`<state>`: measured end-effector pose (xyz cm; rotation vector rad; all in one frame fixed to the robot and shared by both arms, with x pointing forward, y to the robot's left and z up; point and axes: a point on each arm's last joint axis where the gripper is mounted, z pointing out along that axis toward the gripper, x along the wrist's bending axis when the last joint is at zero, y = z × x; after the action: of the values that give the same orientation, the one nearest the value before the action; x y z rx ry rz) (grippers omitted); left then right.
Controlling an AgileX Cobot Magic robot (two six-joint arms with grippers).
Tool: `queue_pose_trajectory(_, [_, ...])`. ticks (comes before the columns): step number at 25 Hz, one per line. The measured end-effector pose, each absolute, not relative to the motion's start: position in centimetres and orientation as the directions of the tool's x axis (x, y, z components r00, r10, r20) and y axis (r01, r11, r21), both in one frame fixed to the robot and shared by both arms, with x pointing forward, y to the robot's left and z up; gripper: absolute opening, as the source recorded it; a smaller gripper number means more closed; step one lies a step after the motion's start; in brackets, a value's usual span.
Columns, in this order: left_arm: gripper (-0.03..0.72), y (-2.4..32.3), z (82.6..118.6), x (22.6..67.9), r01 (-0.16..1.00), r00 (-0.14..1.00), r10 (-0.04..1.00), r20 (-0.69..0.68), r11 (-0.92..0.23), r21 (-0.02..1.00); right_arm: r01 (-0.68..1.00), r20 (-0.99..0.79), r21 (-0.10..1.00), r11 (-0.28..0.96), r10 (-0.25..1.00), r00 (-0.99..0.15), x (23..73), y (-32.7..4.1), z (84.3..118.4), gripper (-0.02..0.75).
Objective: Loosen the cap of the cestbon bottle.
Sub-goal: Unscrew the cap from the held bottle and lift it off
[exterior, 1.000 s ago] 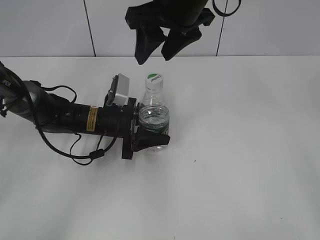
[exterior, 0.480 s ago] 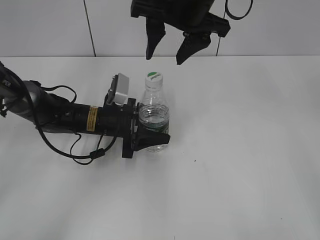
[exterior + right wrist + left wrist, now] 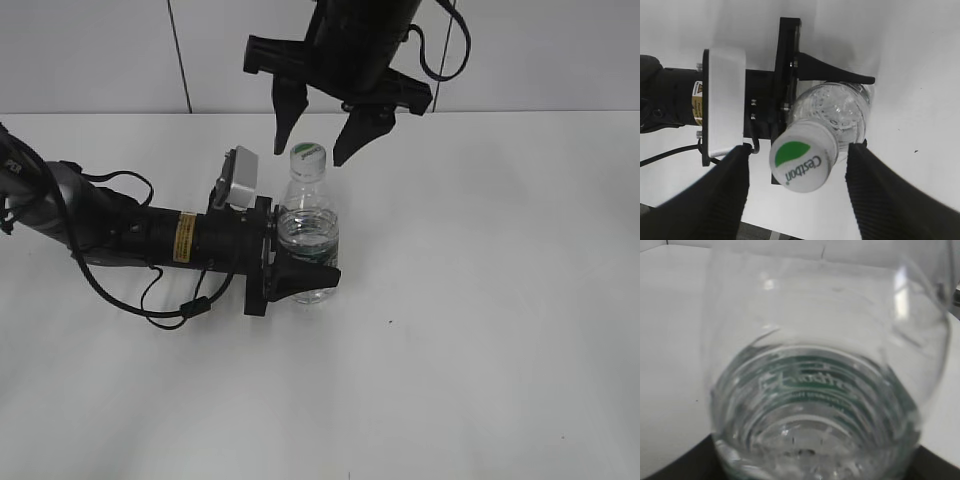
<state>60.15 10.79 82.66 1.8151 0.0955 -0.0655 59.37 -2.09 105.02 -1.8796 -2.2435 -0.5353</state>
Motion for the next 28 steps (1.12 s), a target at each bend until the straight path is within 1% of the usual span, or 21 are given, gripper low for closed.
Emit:
queue_pose_trajectory(9, [0.405,10.79,82.66,60.16,0.102,0.995,0.032,-0.097,-0.241,0.965,0.975,0.343,0.167,0.145,0.919,-0.195,59.41,-2.15,104.96,0.463])
queue_pose_trajectory(17, [0.405,10.79,82.67,60.17,0.102,0.995,0.032,-0.097,-0.241,0.965,0.973,0.341,0.170,0.153,0.918,-0.204,59.42,-2.15,104.96,0.420])
queue_pose_trajectory(28, [0.405,10.79,82.66,60.17,0.103,0.995,0.033,-0.098,-0.242,0.965,0.970,0.336,0.171,0.173,0.915,-0.223,59.49,-2.09,104.66,0.419])
